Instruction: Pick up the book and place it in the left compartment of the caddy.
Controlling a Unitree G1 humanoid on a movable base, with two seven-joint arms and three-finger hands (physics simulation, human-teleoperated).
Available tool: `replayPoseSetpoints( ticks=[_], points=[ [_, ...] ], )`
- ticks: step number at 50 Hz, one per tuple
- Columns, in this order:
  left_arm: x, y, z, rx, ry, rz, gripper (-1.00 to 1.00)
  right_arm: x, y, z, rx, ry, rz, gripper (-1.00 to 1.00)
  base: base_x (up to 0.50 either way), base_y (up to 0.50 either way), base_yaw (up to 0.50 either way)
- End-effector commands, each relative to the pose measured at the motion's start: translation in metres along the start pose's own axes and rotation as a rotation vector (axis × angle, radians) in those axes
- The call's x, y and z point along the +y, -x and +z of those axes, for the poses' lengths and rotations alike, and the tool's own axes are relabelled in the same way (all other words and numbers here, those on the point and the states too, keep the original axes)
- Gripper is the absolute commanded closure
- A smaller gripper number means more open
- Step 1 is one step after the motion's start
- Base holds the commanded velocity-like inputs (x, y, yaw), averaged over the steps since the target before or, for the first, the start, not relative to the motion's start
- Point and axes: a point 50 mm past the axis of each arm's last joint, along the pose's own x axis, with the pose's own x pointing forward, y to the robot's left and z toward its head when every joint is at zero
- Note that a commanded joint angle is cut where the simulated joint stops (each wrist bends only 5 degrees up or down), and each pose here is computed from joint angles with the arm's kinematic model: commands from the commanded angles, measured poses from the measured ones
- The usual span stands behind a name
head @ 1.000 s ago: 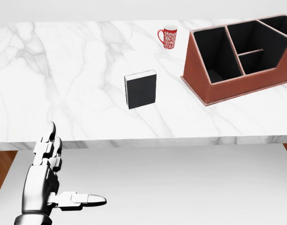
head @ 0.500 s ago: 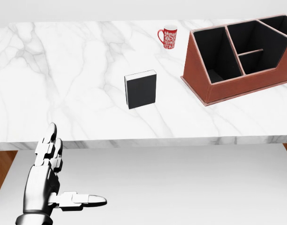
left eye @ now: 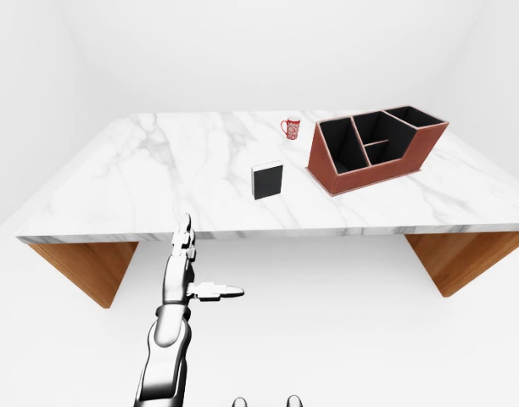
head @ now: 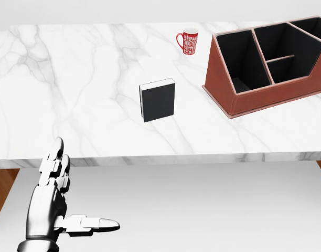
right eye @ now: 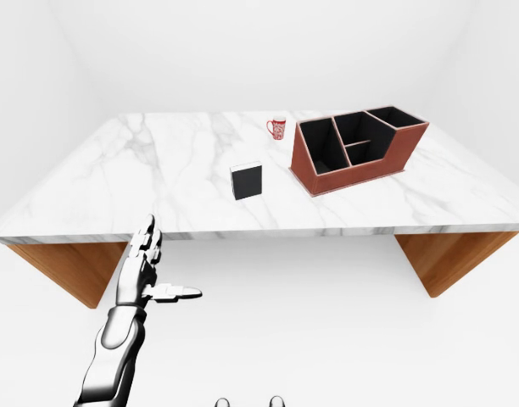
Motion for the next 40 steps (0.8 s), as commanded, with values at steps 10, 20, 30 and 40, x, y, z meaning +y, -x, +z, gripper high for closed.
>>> replayPoseSetpoints(
  ticks=[10,20,30,40],
  points=[
    [-0.0008,0.0037,0.0035,-0.013,-0.021,-0.005,-1.0,-0.0026,0.0023,0.0046,-0.018,-0.037,0.005,-1.0,0.0,0.0,0.0],
    [-0.0006,0.0033,0.0026,-0.01,-0.022,-0.007,-1.0,-0.0012,0.0033,0.0041,-0.018,-0.045,0.024,-1.0,0.0,0.0,0.0],
    [-0.0008,0.0028,0.0014,-0.005,-0.029,-0.007,-1.0,-0.0015,0.004,0.0047,-0.018,-0.043,0.03,-1.0,0.0,0.0,0.0],
    [-0.0024,0.0058,0.0071,-0.028,-0.041,-0.004,-1.0,-0.0018,0.0042,0.0044,-0.016,-0.042,0.037,-1.0,0.0,0.0,0.05]
  ],
)
